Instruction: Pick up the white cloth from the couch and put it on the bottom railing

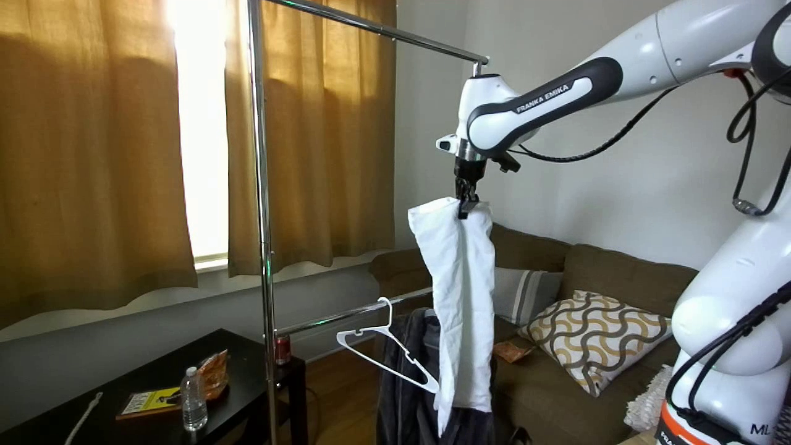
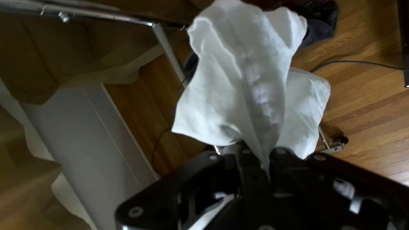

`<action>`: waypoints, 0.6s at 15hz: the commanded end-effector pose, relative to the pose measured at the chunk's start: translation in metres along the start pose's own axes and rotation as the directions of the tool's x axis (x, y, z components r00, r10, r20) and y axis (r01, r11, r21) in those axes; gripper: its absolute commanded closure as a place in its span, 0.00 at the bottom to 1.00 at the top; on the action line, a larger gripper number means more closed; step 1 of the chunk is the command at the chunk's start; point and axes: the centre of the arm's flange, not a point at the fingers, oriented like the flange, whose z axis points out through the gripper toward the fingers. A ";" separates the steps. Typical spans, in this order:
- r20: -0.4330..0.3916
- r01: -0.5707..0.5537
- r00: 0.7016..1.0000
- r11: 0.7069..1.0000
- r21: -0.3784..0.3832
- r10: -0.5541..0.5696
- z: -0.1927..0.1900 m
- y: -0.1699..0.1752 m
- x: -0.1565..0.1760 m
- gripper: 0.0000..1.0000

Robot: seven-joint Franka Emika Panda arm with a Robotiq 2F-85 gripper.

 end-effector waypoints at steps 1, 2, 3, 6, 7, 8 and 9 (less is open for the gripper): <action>-0.038 0.156 0.987 0.986 -0.062 -0.158 0.009 0.042 0.034 0.99; -0.038 0.204 0.977 0.975 -0.087 -0.208 0.014 0.050 0.043 0.99; -0.039 0.241 0.968 0.965 -0.106 -0.247 0.019 0.059 0.050 0.99; 0.003 0.338 0.940 0.927 -0.162 -0.342 0.038 0.083 0.064 0.99; 0.012 0.355 0.933 0.918 -0.176 -0.359 0.043 0.093 0.068 0.99; 0.026 0.370 0.928 0.909 -0.193 -0.372 0.048 0.102 0.072 0.99; 0.032 0.381 0.923 0.900 -0.212 -0.383 0.052 0.110 0.075 0.99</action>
